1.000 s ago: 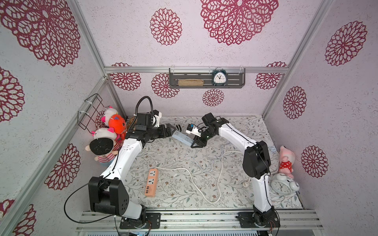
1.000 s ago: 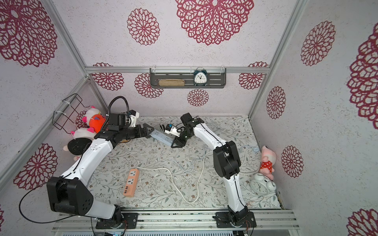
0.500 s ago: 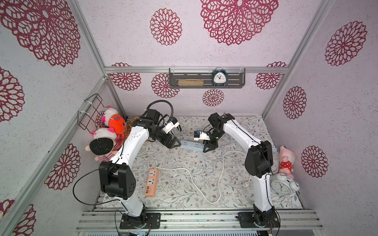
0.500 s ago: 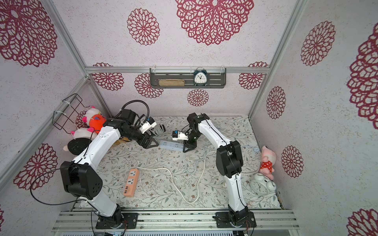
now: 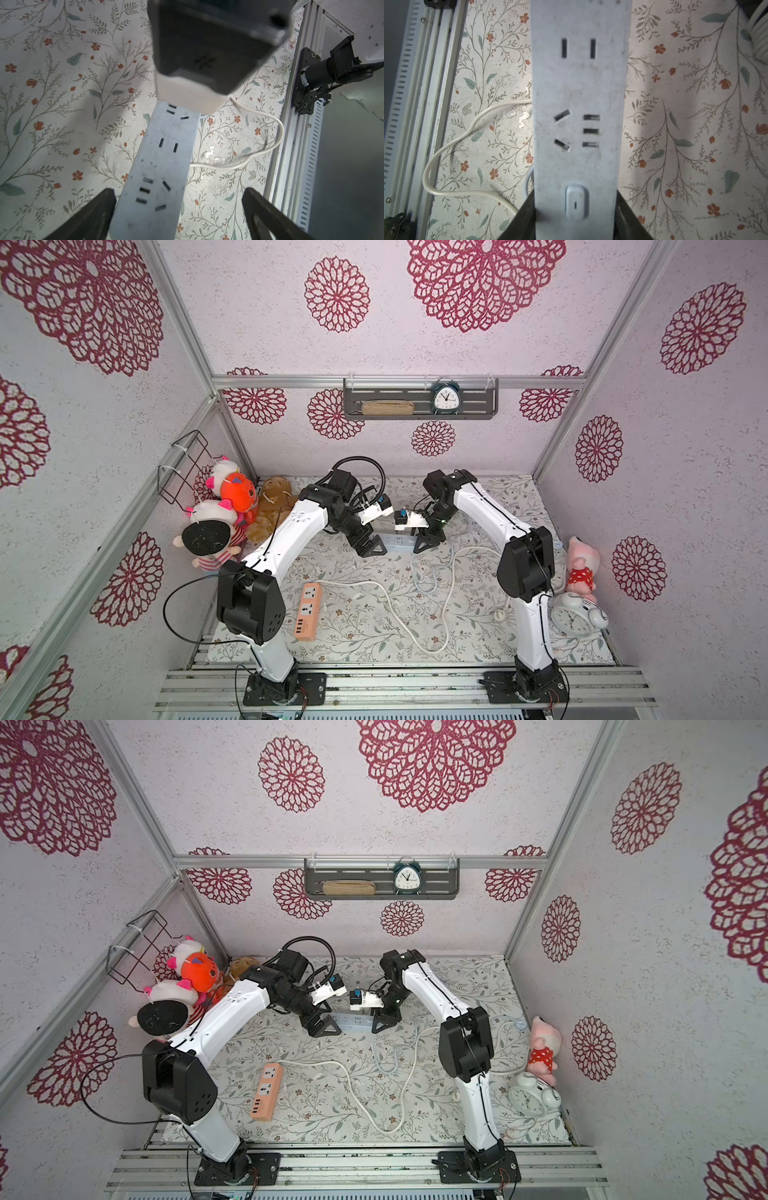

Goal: Unwrap the cord wrapped around the power strip
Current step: Place the power strip at the center of the board.

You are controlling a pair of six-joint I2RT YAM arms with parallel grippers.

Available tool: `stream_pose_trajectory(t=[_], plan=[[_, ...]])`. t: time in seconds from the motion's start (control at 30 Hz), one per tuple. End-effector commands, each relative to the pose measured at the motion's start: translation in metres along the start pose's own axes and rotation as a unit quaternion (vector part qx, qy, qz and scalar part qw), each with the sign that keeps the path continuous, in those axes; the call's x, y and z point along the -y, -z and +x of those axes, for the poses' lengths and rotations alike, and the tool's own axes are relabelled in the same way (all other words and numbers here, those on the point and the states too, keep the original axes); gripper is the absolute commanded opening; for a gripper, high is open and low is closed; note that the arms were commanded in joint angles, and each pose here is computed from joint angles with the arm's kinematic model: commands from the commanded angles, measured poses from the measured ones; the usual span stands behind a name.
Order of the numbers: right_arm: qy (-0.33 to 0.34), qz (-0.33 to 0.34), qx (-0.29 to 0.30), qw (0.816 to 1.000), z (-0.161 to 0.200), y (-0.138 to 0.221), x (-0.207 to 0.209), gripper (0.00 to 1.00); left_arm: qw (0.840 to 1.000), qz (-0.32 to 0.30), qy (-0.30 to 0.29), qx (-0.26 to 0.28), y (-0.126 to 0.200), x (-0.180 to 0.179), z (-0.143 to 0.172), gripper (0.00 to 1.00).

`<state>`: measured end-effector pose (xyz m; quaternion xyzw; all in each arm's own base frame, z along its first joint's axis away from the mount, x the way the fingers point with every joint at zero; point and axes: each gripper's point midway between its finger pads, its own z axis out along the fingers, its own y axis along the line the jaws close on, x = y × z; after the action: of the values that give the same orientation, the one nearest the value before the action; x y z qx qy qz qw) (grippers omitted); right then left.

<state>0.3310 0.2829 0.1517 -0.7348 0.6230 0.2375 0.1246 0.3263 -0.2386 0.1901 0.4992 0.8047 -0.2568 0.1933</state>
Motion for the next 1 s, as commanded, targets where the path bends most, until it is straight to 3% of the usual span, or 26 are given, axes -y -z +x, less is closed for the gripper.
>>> stream_pose_trajectory(t=[0.0,0.2,0.33,0.43,0.73,0.8,0.83,0.97], plan=[[0.024,-0.022,0.034,0.999,-0.020,0.011,-0.018,0.00,1.000,0.023,-0.015,-0.007,-0.014,0.007,0.000,0.94],[0.038,-0.030,0.058,0.997,-0.032,0.016,-0.027,0.00,0.999,0.046,-0.003,-0.012,-0.024,0.009,0.000,0.89],[0.043,-0.028,0.076,0.996,-0.039,0.020,-0.027,0.00,0.998,0.051,0.005,-0.022,-0.032,0.008,0.002,0.71],[0.047,-0.024,0.084,0.995,-0.043,0.022,-0.027,0.00,0.998,0.052,0.008,-0.038,-0.037,0.007,0.008,0.71],[0.055,-0.007,0.086,0.995,-0.047,0.030,-0.026,0.00,0.994,0.043,0.017,-0.096,-0.043,0.005,0.029,0.86],[0.053,0.001,0.078,0.996,-0.045,0.031,-0.023,0.00,0.994,0.019,0.019,-0.110,-0.040,-0.002,0.034,0.96],[0.052,0.004,0.077,0.996,-0.044,0.032,-0.023,0.00,0.994,0.009,0.020,-0.105,-0.037,-0.004,0.033,1.00],[0.047,0.006,0.078,0.996,-0.042,0.035,-0.024,0.00,0.999,-0.021,0.006,-0.028,-0.030,-0.005,0.011,0.98]])
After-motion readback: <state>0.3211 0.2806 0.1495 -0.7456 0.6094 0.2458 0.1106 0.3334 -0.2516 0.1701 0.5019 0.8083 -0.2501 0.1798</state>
